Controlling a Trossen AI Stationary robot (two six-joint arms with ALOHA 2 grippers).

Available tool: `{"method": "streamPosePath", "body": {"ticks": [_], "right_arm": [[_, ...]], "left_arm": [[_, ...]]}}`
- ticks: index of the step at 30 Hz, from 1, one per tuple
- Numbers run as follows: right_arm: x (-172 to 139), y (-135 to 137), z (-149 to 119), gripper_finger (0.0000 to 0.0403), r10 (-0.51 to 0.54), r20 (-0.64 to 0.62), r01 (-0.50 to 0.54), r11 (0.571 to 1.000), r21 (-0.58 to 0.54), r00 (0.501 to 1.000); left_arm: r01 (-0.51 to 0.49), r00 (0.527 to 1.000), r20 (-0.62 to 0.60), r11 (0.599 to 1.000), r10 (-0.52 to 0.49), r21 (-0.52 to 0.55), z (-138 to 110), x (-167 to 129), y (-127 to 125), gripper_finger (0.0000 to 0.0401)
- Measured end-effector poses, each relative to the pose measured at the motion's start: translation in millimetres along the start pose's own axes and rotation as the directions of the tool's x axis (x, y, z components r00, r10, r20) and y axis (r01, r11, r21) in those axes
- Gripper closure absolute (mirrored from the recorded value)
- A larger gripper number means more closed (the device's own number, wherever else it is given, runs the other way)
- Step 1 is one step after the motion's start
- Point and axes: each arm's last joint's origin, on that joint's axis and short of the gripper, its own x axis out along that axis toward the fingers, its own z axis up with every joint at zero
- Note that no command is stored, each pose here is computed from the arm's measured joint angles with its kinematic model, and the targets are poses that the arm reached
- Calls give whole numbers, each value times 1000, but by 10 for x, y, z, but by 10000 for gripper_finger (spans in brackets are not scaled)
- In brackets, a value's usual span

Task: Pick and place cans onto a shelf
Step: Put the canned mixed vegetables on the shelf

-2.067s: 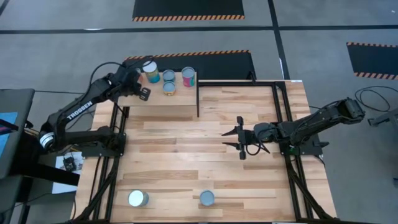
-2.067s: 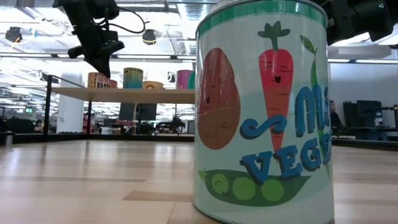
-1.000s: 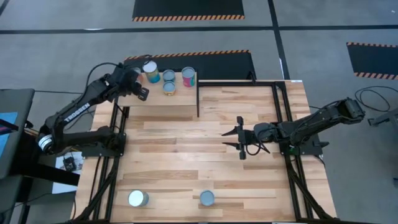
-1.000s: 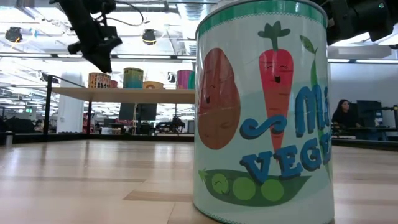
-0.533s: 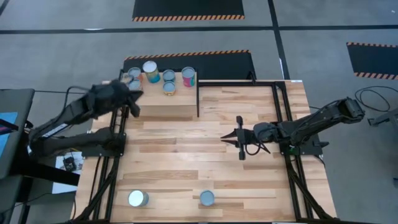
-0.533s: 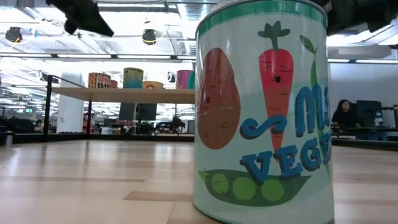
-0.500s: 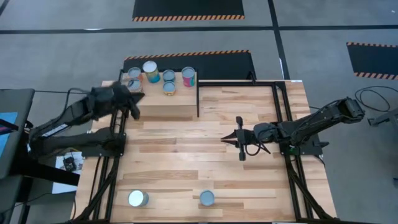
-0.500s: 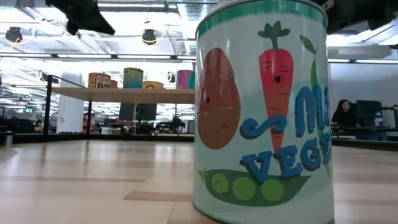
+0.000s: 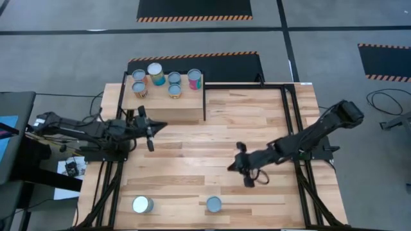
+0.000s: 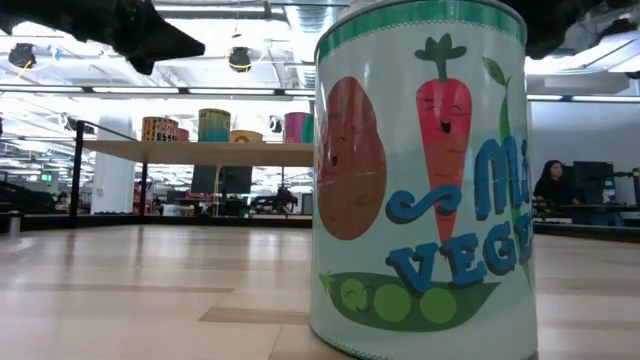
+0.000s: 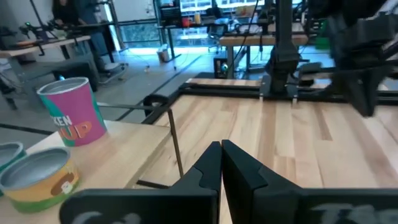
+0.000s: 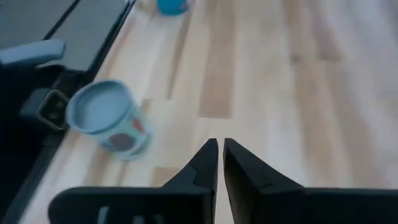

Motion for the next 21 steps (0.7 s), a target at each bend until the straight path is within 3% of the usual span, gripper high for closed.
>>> {"method": "streamPosePath", "body": {"ticks": [6,15,21], "right_arm": [[335,235,129,329,73,-142,-62,995,79,987],[680,430,468,236,156,-221,-111,973,205,963],[933,501,463,202,205,-284,-145,965,217,937]], "left_arm": [[-26,999,-34,999,27,31,-86,17,-115,400],[-63,995,-73,996,68,63,-144,74,-172,400],[-87,990,-105,992,96,91,-195,130,-200,400]]}}
